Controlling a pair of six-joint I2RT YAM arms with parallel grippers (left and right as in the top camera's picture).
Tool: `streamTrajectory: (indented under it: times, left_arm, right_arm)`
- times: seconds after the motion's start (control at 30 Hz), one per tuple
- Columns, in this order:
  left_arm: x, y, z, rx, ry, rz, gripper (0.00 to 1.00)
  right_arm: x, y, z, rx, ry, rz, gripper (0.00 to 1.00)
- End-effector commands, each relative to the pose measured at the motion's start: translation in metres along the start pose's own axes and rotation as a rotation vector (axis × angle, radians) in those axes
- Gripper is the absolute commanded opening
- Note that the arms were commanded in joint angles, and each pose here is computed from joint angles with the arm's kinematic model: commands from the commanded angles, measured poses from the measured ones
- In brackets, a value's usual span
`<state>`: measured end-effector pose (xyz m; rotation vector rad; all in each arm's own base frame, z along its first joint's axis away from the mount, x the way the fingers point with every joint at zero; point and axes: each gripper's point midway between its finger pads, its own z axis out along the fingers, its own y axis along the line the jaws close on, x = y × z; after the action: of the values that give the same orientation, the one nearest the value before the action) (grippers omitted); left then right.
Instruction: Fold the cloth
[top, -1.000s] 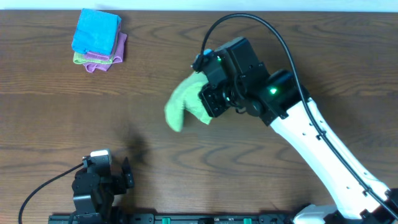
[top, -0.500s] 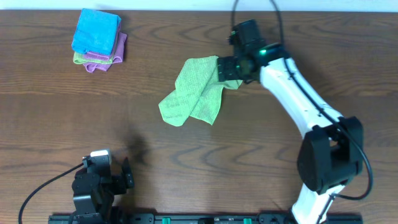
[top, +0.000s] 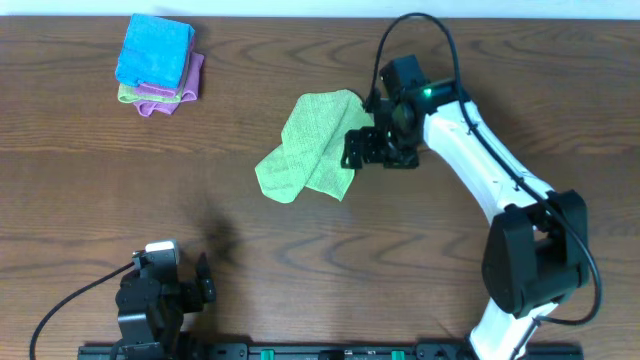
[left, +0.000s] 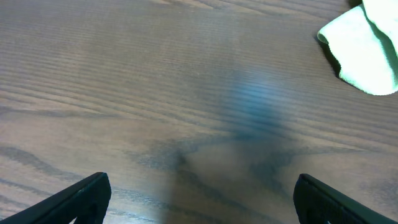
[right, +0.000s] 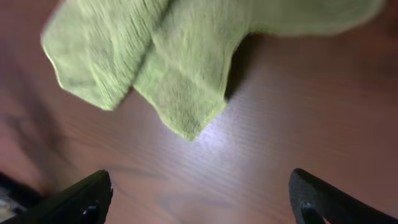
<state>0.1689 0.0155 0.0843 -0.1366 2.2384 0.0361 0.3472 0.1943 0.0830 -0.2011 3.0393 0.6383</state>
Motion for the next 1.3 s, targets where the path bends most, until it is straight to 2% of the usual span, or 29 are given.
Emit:
streamTrajectory:
  times: [0.0, 0.47, 0.67, 0.93, 1.03, 1.13, 1.17, 1.23, 1.27]
  left_arm:
    - [0.012, 0.003, 0.005, -0.016, 0.035, 0.015, 0.95]
    - [0.012, 0.003, 0.005, -0.016, 0.036, 0.015, 0.95]
    - [0.012, 0.003, 0.005, -0.016, 0.035, 0.015, 0.95]
    - [0.012, 0.003, 0.005, -0.016, 0.035, 0.015, 0.95]
    - [0.012, 0.003, 0.005, -0.016, 0.035, 0.015, 0.95]
    - [0.012, 0.003, 0.005, -0.016, 0.036, 0.015, 0.95]
    - [0.012, 0.003, 0.005, -0.016, 0.035, 0.015, 0.95]
    - [0.012, 0.003, 0.005, -0.016, 0.036, 0.015, 0.95]
    - [0.011, 0.003, 0.005, -0.016, 0.035, 0.015, 0.95]
  right_arm:
    - [0.018, 0.013, 0.015, -0.107, 0.042, -0.002, 0.90]
    - [0.008, 0.015, 0.043, -0.136, -0.046, 0.016, 0.83]
    - [0.004, 0.018, 0.050, -0.128, -0.081, -0.003, 0.71]
    - [0.001, 0.020, 0.066, -0.120, -0.081, -0.011, 0.67]
    - [-0.001, 0.024, 0.069, -0.122, -0.090, -0.030, 0.55]
    - [-0.006, 0.026, 0.070, -0.103, -0.121, -0.048, 0.35]
    - [-0.007, 0.025, 0.070, -0.096, -0.124, -0.048, 0.31]
    - [-0.007, 0.025, 0.071, -0.094, -0.124, -0.049, 0.14]
    - [-0.006, 0.025, 0.071, -0.094, -0.122, -0.048, 0.01]
